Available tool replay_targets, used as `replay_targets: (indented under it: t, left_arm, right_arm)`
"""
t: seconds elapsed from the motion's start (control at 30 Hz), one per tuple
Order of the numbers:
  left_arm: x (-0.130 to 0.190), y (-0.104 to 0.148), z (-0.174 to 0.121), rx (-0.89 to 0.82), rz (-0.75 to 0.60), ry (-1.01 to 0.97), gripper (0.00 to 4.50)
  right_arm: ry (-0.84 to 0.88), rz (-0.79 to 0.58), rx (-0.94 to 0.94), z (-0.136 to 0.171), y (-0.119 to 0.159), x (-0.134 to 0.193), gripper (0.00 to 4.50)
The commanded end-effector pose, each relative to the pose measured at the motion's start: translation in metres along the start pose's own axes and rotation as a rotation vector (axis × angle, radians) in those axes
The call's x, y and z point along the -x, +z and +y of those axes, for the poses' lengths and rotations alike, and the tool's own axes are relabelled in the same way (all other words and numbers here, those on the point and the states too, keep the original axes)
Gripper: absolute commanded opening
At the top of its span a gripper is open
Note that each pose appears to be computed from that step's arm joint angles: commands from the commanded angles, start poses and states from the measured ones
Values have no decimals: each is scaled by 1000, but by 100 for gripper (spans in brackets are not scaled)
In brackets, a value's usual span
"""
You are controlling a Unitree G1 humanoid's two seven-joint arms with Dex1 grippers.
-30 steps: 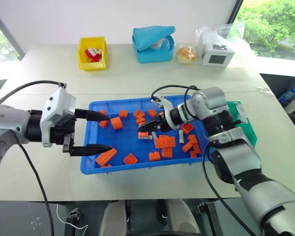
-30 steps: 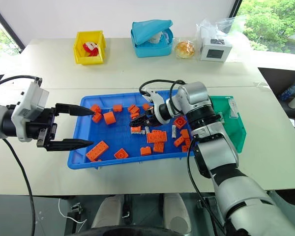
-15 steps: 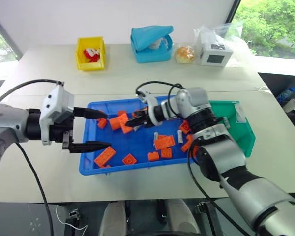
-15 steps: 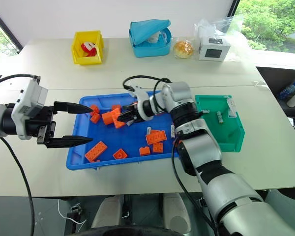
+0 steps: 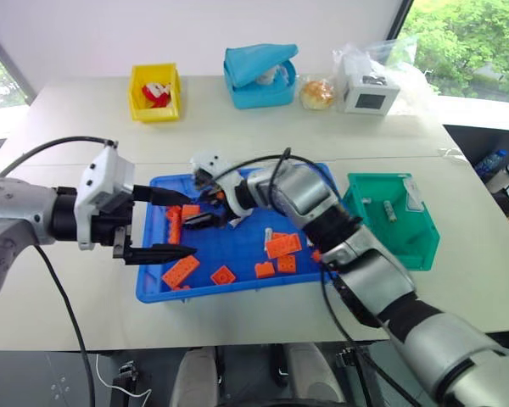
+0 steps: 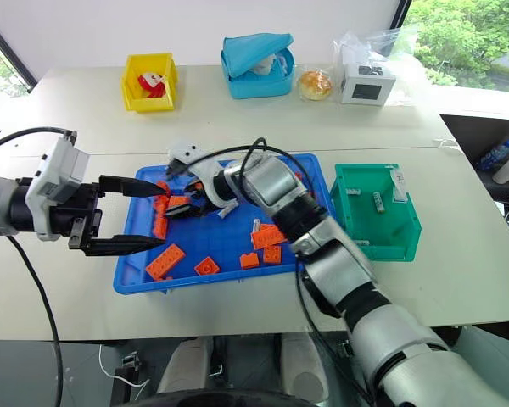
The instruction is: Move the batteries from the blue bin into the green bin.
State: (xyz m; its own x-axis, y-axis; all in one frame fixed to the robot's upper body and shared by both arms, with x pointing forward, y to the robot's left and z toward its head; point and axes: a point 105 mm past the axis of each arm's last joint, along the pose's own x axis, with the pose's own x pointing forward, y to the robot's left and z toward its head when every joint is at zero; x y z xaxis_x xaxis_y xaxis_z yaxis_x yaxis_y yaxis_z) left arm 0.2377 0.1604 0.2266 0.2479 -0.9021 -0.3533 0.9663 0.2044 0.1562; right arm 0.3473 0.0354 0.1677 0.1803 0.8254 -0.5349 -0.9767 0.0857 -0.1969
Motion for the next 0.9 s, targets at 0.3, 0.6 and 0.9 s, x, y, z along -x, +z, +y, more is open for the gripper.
replay_targets:
  t: [0.3, 0.6, 0.9]
  left_arm:
    - [5, -2, 4, 3, -3, 28, 450]
    - [23, -12, 13, 43, 8, 123, 450]
    - [27, -9, 9, 39, 6, 150, 450]
  right_arm:
    - [108, 90, 555, -2, -14, 42, 406]
    - [127, 92, 567, -9, -29, 24, 406]
    - [156, 145, 556, -17, -50, 16, 406]
